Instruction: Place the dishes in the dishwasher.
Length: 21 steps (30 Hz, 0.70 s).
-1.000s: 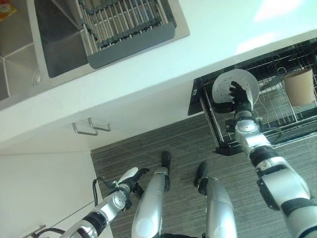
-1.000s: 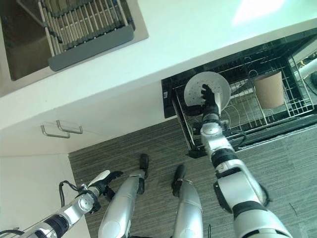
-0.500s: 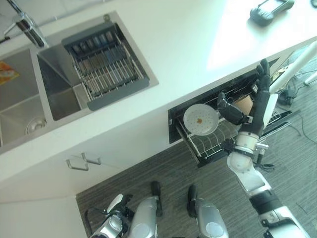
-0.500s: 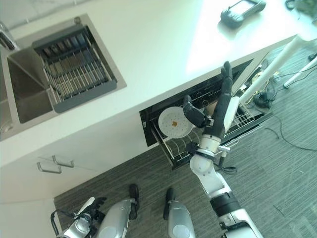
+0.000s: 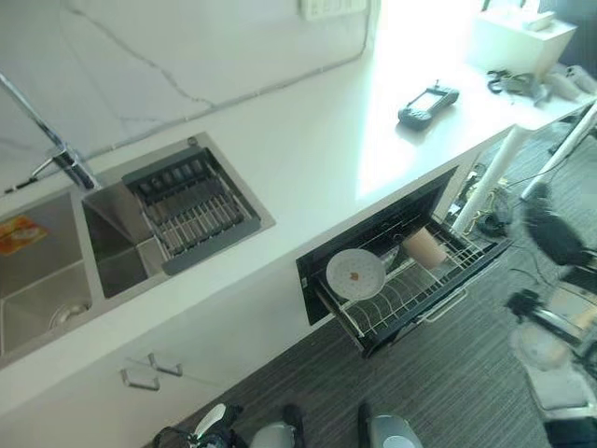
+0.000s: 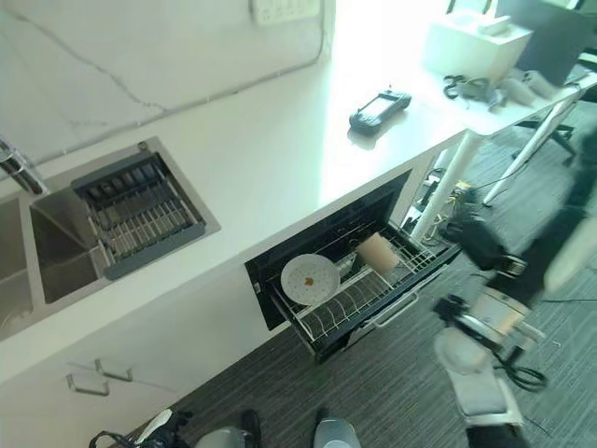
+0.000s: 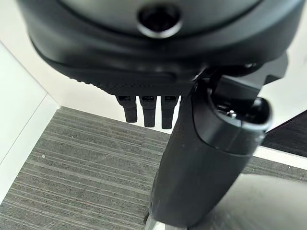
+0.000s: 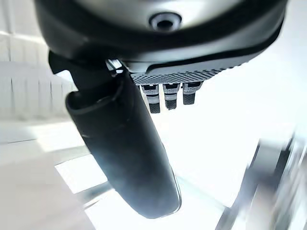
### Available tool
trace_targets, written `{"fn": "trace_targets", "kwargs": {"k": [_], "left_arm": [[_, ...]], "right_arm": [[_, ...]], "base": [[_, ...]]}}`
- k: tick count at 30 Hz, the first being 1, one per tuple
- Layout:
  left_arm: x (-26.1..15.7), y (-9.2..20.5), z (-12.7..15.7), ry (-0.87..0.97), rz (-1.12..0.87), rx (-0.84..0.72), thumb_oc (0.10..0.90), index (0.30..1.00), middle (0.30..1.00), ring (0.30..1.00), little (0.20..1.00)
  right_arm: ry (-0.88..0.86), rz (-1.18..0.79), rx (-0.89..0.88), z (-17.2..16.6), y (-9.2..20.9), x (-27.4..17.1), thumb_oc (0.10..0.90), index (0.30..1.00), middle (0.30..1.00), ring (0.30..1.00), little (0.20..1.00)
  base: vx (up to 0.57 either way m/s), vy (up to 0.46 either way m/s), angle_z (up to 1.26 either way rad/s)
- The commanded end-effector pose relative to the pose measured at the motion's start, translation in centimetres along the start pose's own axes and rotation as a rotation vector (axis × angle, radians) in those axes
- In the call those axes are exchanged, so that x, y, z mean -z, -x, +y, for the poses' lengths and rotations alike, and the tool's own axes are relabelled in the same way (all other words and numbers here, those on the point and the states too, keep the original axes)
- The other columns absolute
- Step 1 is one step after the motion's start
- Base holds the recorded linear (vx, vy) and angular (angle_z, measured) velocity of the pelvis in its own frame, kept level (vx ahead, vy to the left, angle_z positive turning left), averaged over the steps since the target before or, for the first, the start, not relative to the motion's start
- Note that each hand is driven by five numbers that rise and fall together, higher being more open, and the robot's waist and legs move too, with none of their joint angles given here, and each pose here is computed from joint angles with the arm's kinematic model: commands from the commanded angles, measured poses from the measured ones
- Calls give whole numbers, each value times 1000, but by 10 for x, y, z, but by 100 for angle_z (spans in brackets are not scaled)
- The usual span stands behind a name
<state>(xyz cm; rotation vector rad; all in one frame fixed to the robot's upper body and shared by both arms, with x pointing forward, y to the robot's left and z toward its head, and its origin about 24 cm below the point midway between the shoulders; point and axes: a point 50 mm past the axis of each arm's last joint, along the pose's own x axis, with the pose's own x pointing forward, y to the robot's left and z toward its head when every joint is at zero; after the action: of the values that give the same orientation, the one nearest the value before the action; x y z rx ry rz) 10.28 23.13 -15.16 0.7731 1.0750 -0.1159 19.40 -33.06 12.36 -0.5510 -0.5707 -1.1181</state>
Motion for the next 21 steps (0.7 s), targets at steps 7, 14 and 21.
{"fn": "trace_targets", "kwargs": {"k": [7, 14, 21], "left_arm": [[-45, -9, 22, 141, -132, -7, 800, 900, 900, 900, 900], [-68, -7, 22, 153, -237, -26, 800, 900, 900, 900, 900], [-84, -2, 33, 221, -366, -22, 800, 900, 900, 900, 900]], "right_arm": [[255, 520, 200, -61, 42, 109, 800, 900, 900, 900, 900], [261, 587, -88, -16, 65, 118, 800, 900, 900, 900, 900], [192, 356, -372, 57, 56, 84, 800, 900, 900, 900, 900]], "base": [[34, -67, -1], [-34, -72, 29], [-10, -42, 38]]}}
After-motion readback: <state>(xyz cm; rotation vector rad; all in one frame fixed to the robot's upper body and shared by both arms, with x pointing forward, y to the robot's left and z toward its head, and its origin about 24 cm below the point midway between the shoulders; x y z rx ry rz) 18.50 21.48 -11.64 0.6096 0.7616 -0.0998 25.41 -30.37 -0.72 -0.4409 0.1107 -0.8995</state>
